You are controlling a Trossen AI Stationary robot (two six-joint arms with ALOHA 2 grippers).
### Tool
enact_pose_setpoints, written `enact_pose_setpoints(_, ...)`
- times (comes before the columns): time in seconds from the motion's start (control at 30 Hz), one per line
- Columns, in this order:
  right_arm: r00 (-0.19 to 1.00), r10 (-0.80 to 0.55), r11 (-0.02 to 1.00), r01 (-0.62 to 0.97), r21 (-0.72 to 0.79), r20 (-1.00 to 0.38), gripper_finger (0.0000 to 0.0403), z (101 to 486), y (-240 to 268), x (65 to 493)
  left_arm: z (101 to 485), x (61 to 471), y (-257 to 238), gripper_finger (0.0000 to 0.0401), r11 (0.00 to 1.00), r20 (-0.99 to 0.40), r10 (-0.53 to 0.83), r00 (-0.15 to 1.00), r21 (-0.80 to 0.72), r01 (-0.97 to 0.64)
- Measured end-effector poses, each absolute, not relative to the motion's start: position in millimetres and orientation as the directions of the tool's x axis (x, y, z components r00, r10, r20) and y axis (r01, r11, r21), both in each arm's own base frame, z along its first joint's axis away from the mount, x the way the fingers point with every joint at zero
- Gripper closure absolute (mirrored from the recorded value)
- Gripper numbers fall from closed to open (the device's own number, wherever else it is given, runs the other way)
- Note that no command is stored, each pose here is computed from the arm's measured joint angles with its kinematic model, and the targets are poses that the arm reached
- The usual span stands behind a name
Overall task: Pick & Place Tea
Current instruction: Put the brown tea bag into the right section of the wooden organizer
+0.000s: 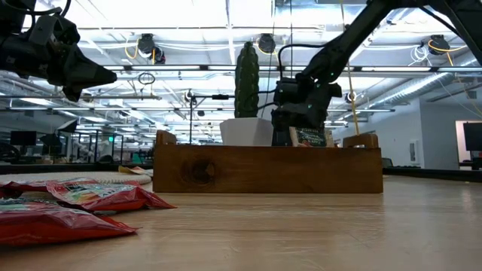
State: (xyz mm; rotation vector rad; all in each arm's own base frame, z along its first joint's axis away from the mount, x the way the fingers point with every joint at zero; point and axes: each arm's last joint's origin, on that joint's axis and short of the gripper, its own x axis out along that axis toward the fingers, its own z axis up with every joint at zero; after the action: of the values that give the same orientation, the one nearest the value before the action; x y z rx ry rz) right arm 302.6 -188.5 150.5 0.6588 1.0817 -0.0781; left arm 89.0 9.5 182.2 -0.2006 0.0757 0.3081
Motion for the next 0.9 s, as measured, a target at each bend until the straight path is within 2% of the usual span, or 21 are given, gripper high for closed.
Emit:
enact_pose_setpoints(0.27,0.524,0.477,0.718,0.23,0.657,-0.705,0.02,154,-165,313,182,89,9,0.038,0.933,-0.104,0.293,0.95,-0.184,-0.308)
enact_pose_setpoints(0.37,0.535,0.506,0.722,0.166,0.672,-0.676,0.0203,158,-156,319,182,89,9,0.038,0.933,-0.105,0.293,0.95,-0.184,-0.308)
enact_pose_setpoints(0.47,0.534,0.381,0.839,0.143,0.525,-0.754,0.0206,168,-147,325,182,89,9,0.038,0.933,-0.105,0.293,0.95,-0.184,-0.308)
enact_pose_setpoints(0.57,0.499,0.143,0.976,0.07,0.205,-0.855,0.0205,185,-130,328,182,89,9,0.038,0.933,-0.105,0.293,0.95,-0.184,-0.308)
enact_pose_setpoints(0.63,0.462,-0.063,0.996,-0.025,-0.084,-0.885,0.0202,195,-114,332,182,89,9,0.038,0.933,-0.105,0.293,0.95,-0.184,-0.308)
enact_pose_setpoints(0.7,0.423,-0.221,0.947,-0.121,-0.296,-0.879,0.0197,199,-101,335,182,89,9,0.038,0.933,-0.104,0.293,0.95,-0.184,-0.308)
enact_pose_setpoints(0.77,0.382,-0.283,0.914,-0.171,-0.368,-0.88,0.0194,196,-95,338,182,89,9,0.038,0.933,-0.105,0.293,0.95,-0.184,-0.308)
enact_pose_setpoints(0.9,0.345,-0.213,0.95,-0.147,-0.277,-0.914,0.0193,183,-104,346,182,89,9,0.038,0.933,-0.104,0.293,0.95,-0.185,-0.308)
